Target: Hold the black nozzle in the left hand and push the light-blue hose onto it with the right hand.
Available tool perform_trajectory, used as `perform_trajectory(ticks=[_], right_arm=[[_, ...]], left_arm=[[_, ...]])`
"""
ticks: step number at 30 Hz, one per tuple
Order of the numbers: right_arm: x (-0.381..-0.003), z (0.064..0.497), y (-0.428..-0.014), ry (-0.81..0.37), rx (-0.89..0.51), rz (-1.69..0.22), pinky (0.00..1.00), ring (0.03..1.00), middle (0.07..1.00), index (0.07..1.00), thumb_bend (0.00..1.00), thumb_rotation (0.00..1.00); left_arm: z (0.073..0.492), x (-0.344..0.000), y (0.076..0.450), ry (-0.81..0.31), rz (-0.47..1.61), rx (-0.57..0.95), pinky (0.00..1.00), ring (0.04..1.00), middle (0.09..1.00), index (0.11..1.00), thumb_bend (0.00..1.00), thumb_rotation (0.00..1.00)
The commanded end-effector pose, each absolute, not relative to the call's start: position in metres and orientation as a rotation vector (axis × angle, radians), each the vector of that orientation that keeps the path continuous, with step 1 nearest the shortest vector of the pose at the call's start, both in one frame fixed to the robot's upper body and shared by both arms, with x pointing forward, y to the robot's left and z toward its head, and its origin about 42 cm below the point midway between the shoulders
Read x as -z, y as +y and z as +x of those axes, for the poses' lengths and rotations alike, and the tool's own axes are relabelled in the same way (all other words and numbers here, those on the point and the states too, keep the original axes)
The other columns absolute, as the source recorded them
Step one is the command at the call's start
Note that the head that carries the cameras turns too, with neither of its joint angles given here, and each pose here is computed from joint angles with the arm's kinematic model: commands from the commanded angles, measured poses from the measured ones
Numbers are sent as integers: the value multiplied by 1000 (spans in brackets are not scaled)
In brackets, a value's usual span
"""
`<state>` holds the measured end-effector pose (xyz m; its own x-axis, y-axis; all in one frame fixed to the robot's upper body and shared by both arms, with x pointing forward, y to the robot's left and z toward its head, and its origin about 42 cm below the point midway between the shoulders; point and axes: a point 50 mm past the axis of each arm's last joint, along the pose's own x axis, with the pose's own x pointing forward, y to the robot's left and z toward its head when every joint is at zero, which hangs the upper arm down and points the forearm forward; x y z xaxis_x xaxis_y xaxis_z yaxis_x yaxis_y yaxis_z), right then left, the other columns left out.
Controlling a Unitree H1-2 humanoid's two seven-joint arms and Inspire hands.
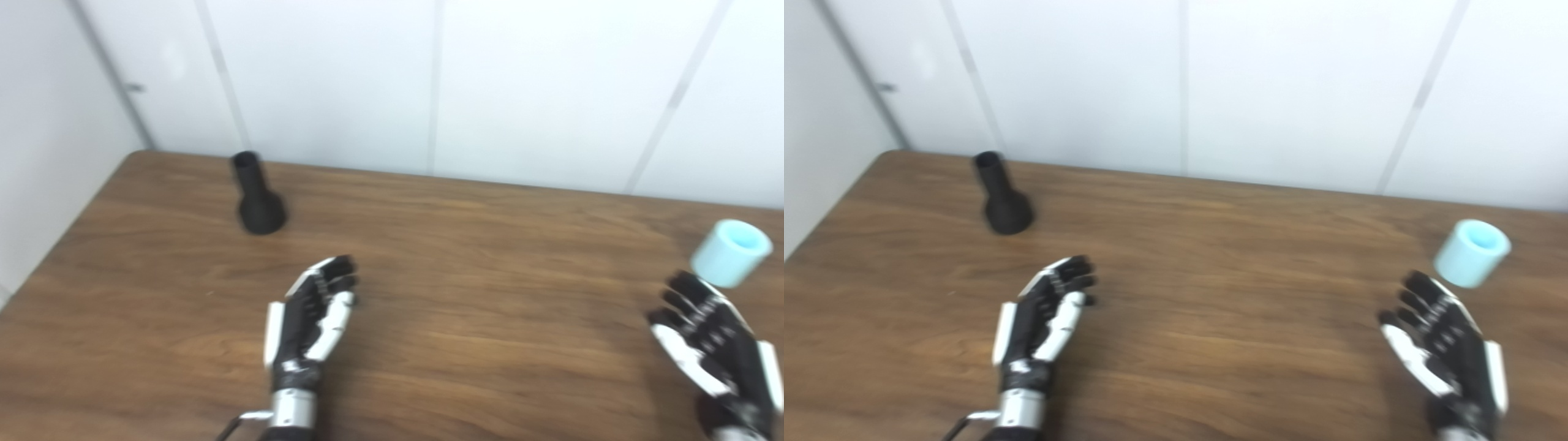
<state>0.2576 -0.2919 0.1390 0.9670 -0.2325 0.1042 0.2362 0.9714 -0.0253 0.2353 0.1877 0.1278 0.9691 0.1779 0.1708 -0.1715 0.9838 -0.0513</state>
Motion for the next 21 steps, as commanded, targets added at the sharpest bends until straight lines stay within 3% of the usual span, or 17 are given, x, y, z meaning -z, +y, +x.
perform_trajectory(ticks=[1, 8, 11, 16, 19, 21], right_arm=[[-156, 265, -295, -202, 234, -60, 742, 770, 758, 725, 243, 0], [-156, 271, -293, -194, 242, -81, 707, 758, 760, 723, 228, 0], [-157, 273, -291, -195, 240, -41, 732, 776, 769, 727, 227, 0], [-157, 275, -290, -195, 235, -33, 706, 757, 751, 710, 224, 0], [-159, 275, -291, -199, 231, -23, 694, 761, 761, 718, 220, 0], [-160, 275, -291, -195, 236, -6, 683, 755, 756, 710, 226, 0]], left_arm=[[240, -140, 184, -231, -26, -181, 618, 725, 747, 726, 276, 390], [245, -136, 186, -236, -66, -211, 627, 731, 749, 730, 339, 421], [247, -136, 192, -251, -54, -273, 633, 742, 759, 741, 449, 425], [252, -139, 205, -287, -40, -330, 693, 787, 804, 798, 636, 338], [256, -133, 226, -304, -10, -360, 806, 846, 852, 836, 759, 324], [260, -135, 238, -320, 14, -388, 849, 889, 883, 865, 788, 317]])
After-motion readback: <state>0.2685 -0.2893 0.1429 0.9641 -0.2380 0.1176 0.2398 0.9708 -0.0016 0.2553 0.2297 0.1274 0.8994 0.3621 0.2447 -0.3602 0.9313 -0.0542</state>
